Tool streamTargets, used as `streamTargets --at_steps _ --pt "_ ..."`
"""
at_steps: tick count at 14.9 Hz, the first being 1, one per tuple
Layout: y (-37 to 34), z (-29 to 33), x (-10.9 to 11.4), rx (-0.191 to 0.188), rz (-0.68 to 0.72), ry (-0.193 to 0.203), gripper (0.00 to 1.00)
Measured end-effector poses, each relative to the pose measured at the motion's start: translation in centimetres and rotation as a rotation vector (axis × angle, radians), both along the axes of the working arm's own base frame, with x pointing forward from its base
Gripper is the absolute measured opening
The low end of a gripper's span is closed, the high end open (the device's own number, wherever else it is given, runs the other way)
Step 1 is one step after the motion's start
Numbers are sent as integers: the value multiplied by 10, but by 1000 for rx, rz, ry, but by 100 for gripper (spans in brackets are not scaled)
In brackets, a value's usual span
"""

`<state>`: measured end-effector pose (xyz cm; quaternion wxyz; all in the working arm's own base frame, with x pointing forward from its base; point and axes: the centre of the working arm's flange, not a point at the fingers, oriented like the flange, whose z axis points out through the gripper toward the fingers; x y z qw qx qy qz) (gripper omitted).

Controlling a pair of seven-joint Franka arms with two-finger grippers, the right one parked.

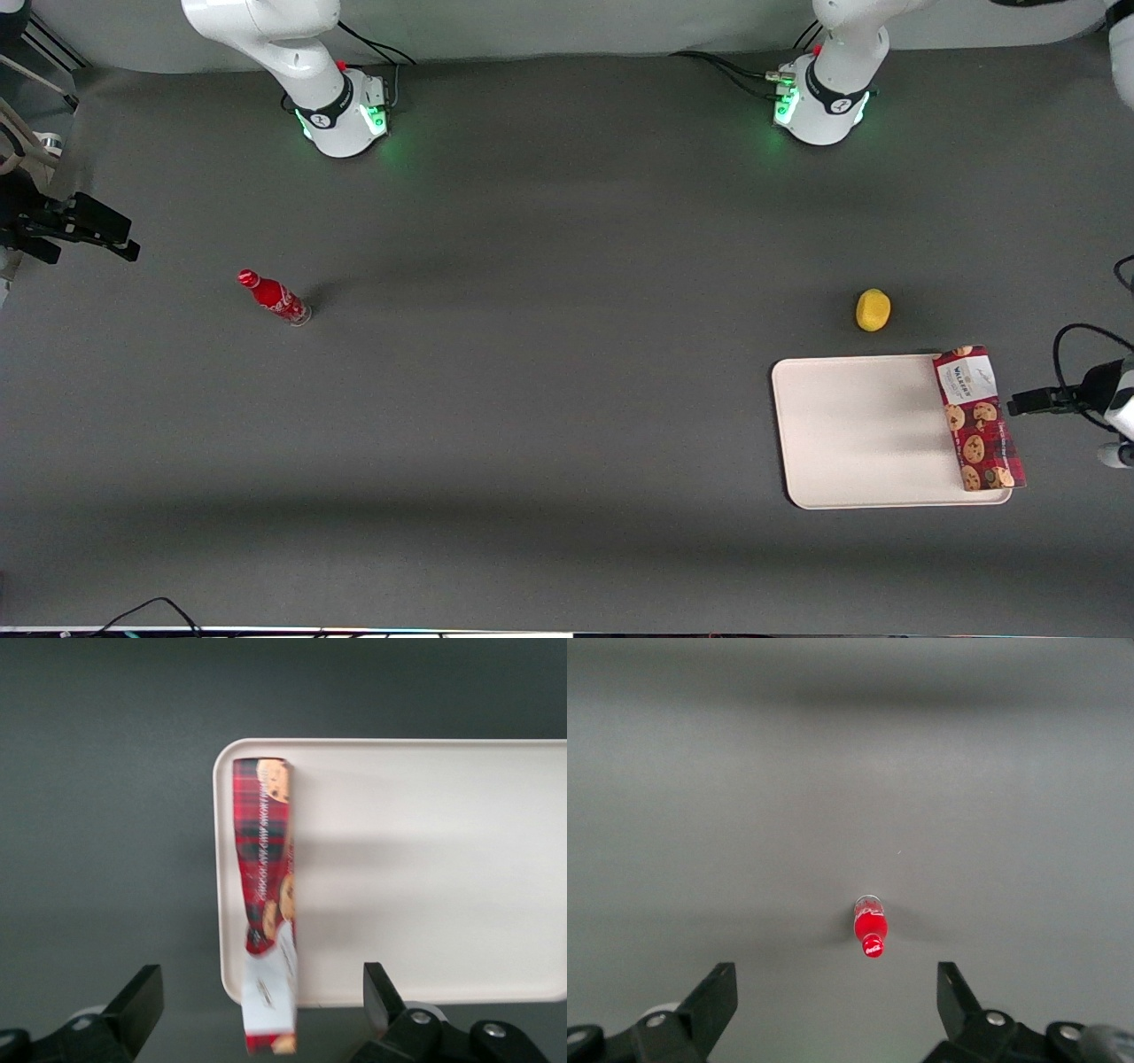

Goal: Place red cookie box on tray

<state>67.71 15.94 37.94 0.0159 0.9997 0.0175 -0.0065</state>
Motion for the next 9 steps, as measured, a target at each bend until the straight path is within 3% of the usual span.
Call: streamTargets --at_steps 4,7,9 --pt "-57 90 -30 -1 14 18 100" --pt "-106 147 -76 24 -22 -4 100" --pt "-129 178 -114 47 -20 7 100"
